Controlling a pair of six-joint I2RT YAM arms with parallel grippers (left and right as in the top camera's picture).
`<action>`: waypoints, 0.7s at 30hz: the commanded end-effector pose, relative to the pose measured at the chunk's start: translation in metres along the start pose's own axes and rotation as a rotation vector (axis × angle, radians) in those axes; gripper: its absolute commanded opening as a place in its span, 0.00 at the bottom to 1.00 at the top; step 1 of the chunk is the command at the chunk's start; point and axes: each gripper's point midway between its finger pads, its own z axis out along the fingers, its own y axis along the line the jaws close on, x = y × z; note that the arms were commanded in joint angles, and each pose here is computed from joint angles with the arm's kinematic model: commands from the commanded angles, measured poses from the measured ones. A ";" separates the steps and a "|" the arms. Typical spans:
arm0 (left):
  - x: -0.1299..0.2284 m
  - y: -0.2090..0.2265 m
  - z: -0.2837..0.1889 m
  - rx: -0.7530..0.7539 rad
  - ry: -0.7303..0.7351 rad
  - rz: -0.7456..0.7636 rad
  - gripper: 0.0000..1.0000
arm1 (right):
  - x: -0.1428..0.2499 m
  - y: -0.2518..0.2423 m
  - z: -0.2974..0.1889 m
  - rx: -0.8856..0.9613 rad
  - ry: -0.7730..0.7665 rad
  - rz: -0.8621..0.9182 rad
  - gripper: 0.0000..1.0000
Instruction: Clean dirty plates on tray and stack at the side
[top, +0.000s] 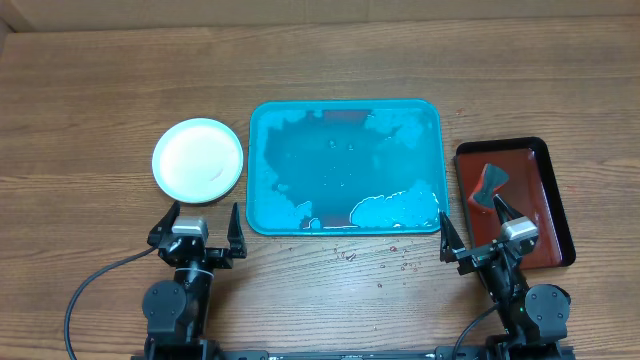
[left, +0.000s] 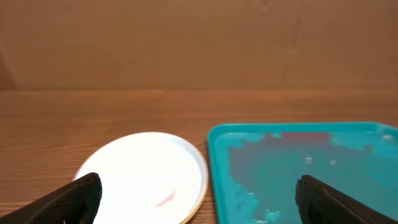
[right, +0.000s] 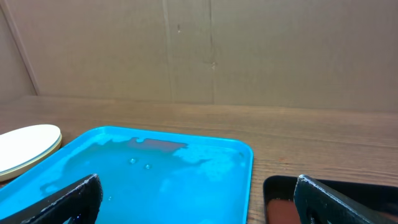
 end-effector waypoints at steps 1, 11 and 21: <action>0.005 0.011 -0.002 -0.064 -0.020 0.057 1.00 | 0.002 0.000 0.000 0.002 -0.003 0.006 1.00; 0.011 0.025 -0.010 -0.146 -0.014 0.119 1.00 | 0.002 0.000 0.000 0.002 -0.003 0.006 1.00; 0.011 0.023 -0.009 -0.132 -0.014 0.119 1.00 | 0.002 0.000 0.000 0.002 -0.003 0.005 1.00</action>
